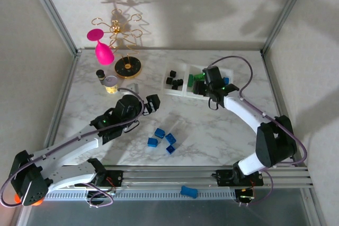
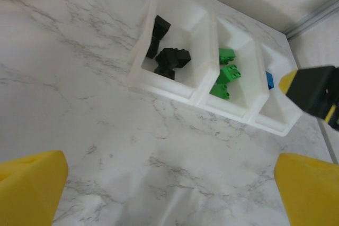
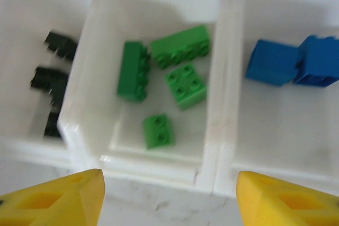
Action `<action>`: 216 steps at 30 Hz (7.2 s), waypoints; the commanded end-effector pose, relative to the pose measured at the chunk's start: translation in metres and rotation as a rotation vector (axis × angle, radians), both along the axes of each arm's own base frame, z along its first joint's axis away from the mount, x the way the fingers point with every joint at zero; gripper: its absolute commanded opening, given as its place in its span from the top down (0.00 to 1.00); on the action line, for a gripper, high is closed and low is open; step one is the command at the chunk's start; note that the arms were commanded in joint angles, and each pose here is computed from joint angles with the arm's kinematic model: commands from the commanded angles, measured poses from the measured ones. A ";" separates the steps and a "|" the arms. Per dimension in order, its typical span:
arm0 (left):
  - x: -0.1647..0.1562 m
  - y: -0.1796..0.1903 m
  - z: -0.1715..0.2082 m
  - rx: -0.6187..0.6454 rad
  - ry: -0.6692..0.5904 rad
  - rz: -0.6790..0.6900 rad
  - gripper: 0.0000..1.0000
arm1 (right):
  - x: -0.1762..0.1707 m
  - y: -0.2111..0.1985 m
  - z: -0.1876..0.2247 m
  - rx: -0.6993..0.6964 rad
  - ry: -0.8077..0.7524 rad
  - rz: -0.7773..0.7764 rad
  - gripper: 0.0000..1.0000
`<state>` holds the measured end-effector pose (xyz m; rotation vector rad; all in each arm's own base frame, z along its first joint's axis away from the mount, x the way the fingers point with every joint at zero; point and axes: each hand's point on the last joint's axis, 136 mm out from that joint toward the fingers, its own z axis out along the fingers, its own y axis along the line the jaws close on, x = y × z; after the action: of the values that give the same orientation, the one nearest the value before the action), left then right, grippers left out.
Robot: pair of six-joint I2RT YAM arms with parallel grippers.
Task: Sort the legos into containers by color
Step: Pick up the lego from the bottom-center of the table, then place the lego in the container, then pick up the lego from the bottom-center of the table, then place the lego in the container.
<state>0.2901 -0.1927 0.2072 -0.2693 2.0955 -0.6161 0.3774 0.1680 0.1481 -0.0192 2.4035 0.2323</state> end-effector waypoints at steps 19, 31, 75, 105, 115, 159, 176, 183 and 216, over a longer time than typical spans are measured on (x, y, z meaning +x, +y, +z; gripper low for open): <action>-0.033 0.068 -0.028 0.013 0.063 0.228 0.00 | -0.155 0.171 -0.063 0.034 0.156 0.488 0.22; -0.039 0.079 -0.028 0.016 0.050 0.256 0.00 | -0.171 0.197 -0.086 -0.062 0.162 0.641 0.21; -0.034 0.075 -0.035 0.020 0.066 0.241 0.00 | -0.155 0.185 -0.113 -0.131 0.235 0.603 0.62; 0.010 -0.027 -0.006 -0.008 0.019 -0.088 0.00 | 0.036 -0.078 0.006 -0.054 -0.040 -0.257 0.65; 0.019 -0.044 -0.007 -0.001 0.027 -0.128 0.00 | 0.096 -0.101 -0.024 -0.049 -0.005 -0.303 0.64; -0.026 0.048 -0.025 0.011 0.049 0.142 0.00 | -0.139 0.103 -0.051 -0.012 0.184 0.353 0.24; -0.032 0.063 -0.034 0.019 0.051 0.199 0.00 | -0.195 0.149 -0.117 -0.153 0.288 0.512 0.26; -0.031 0.064 -0.035 0.030 0.053 0.201 0.00 | -0.193 0.147 -0.129 -0.210 0.303 0.507 0.38; -0.006 0.014 -0.003 -0.016 0.002 0.047 0.01 | -0.075 0.069 -0.025 -0.103 0.108 0.140 0.67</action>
<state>0.2773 -0.1611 0.1832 -0.3886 2.1154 -0.5292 0.2809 0.2622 0.1020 -0.3012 2.5679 0.2502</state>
